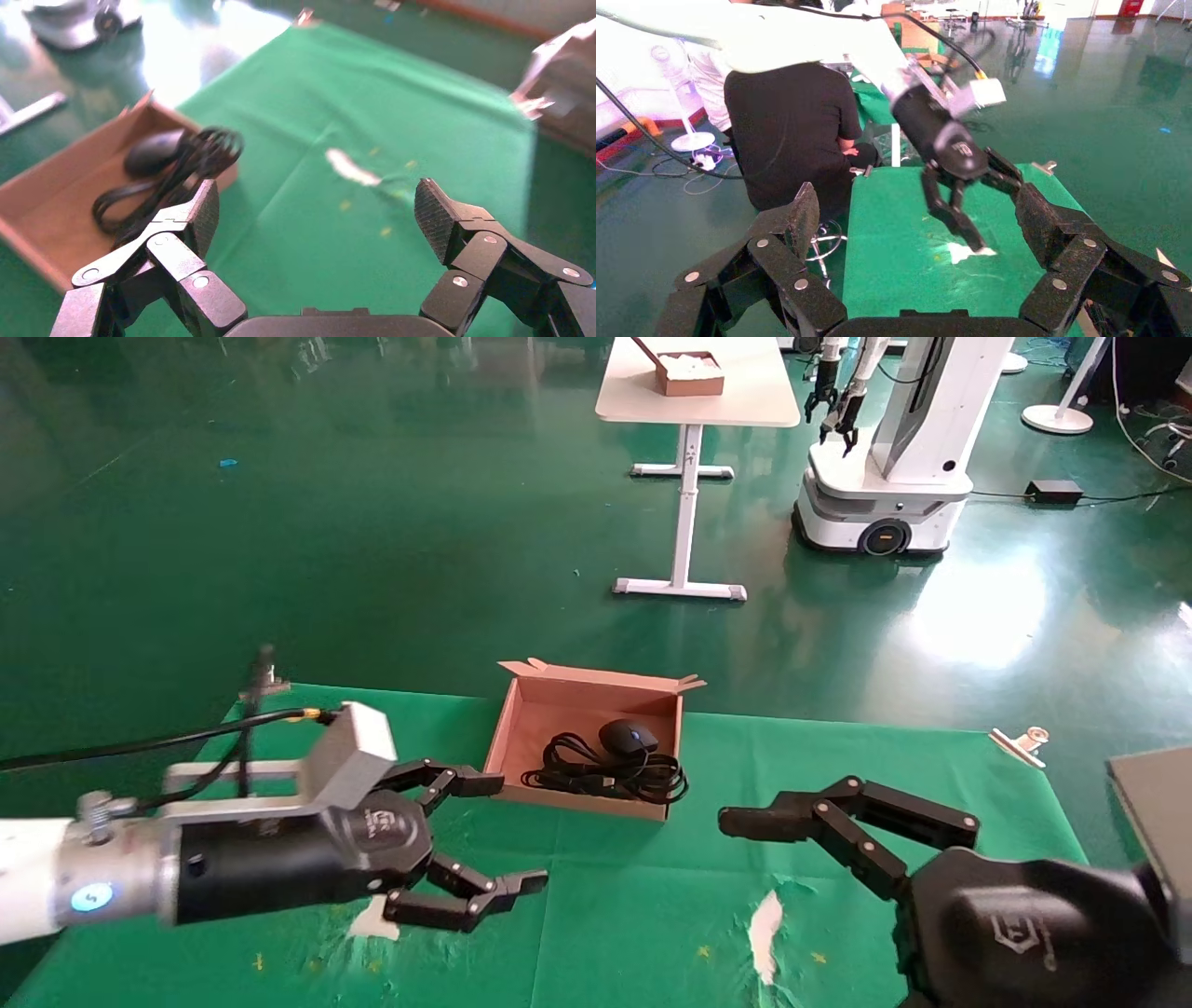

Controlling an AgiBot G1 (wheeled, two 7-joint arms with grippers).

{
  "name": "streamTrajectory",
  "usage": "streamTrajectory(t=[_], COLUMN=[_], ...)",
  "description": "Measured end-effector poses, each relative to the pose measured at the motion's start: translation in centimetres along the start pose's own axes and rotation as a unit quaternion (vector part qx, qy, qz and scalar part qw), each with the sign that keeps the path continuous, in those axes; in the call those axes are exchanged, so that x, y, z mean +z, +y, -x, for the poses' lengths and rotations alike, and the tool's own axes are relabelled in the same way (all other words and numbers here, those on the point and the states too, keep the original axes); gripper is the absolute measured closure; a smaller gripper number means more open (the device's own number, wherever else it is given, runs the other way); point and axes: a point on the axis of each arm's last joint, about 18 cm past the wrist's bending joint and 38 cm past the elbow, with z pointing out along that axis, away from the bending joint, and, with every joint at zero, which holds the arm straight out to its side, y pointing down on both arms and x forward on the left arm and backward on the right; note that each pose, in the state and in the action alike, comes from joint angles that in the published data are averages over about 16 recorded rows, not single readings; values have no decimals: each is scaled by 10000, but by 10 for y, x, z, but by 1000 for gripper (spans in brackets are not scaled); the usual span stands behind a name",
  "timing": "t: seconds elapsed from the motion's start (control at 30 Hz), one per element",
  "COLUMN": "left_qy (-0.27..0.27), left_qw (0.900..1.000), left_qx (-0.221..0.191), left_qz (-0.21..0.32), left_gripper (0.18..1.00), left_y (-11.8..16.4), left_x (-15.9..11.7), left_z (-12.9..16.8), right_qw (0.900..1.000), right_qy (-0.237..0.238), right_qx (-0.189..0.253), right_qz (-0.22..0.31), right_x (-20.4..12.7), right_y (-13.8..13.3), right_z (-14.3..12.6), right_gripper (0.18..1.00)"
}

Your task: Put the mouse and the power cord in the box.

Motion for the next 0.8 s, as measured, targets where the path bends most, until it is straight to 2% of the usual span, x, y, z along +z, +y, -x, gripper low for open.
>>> streamTrajectory(t=[0.23,0.47,0.8], left_qy=[416,799,1112], left_qw=[9971,9891,9792], left_qx=[127,400,703], left_qz=[-632,-1170,-1546], left_gripper=[184,184,184], left_y=[-16,-32,-45], left_x=[-32,-66,-94], left_z=[-30,-60,-86], right_qw=[10000,10000,10000], right_qy=[0,-1,-5], right_qx=[0,0,-1], right_qz=[0,-1,-5], right_x=[0,0,0], right_y=[0,0,0], right_z=[0,0,0], right_gripper=[178,178,178])
